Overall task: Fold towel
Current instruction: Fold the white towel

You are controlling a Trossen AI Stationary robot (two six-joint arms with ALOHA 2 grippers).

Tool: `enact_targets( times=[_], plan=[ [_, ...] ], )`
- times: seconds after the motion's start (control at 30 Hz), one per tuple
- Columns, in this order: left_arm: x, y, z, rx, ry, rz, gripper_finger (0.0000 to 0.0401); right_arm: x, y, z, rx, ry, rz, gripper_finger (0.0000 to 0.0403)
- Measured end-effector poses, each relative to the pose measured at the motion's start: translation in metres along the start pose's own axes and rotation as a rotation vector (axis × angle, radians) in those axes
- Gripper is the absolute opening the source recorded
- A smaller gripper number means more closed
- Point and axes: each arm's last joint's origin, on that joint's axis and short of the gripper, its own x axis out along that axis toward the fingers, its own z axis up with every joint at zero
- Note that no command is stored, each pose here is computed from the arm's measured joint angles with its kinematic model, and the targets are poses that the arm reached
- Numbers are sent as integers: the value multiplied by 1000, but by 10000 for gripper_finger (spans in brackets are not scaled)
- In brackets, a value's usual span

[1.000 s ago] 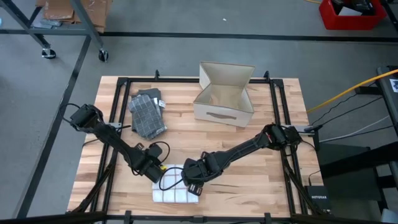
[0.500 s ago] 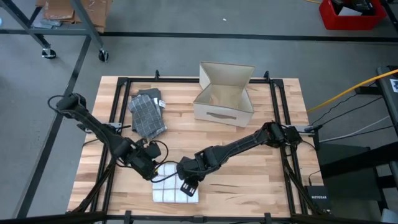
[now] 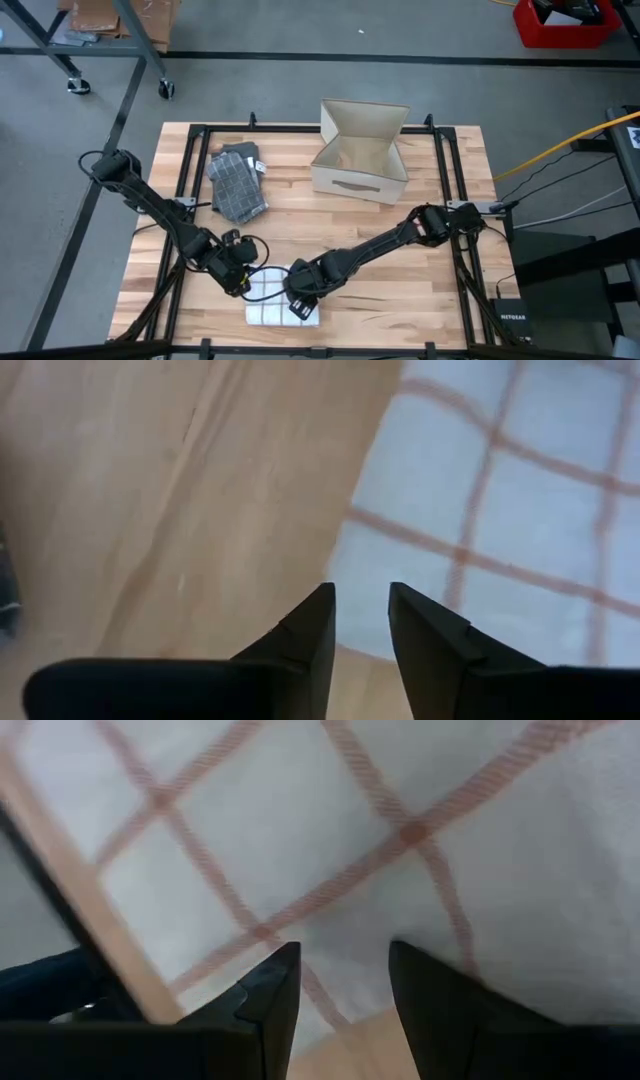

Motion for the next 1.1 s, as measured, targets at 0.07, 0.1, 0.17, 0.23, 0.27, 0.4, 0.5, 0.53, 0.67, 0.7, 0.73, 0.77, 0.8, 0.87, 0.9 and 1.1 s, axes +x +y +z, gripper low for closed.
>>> enact_targets(
  times=[0.07,0.1,0.17,0.23,0.27,0.4,0.5,0.53,0.67,0.7,0.73,0.77,0.8,0.87,0.9,1.1],
  plan=[
    [6,4,-5,-18,0,3,81,6,-3,0,11,13,-24,159],
    [9,5,-7,-33,-3,-1,77,7,-5,1,23,16,-31,159],
    [15,8,-11,-66,-11,-13,69,7,-9,4,40,23,-52,159],
    [20,9,-15,-89,-20,-30,62,7,-13,9,51,5,-68,159],
    [24,9,-16,-103,-24,-42,59,7,-15,12,59,2,-75,159],
    [35,5,-19,-141,-31,-80,48,5,-27,29,98,-14,-80,159],
    [42,1,-20,-146,-19,-104,43,3,-37,43,129,-34,-89,159],
    [45,-1,-21,-147,-11,-115,42,2,-41,48,139,-41,-92,159],
    [52,-7,-23,-186,43,-176,40,-2,-59,71,188,-69,-102,159],
    [53,-9,-23,-199,48,-194,40,-3,-63,76,201,-79,-104,159],
    [53,-12,-24,-215,49,-213,41,-4,-68,82,211,-92,-103,159],
    [53,-15,-24,-231,41,-233,42,-6,-72,88,213,-104,-96,159],
    [53,-17,-24,-244,35,-253,42,-7,-75,94,210,-118,-82,159],
    [52,-22,-23,-263,23,-305,42,-9,-81,107,205,-150,-40,159],
    [51,-24,-22,-267,19,-322,41,-11,-84,113,210,-165,-18,159],
    [50,-24,-19,-376,23,-335,37,-24,-88,134,199,-201,105,159]
  ],
)
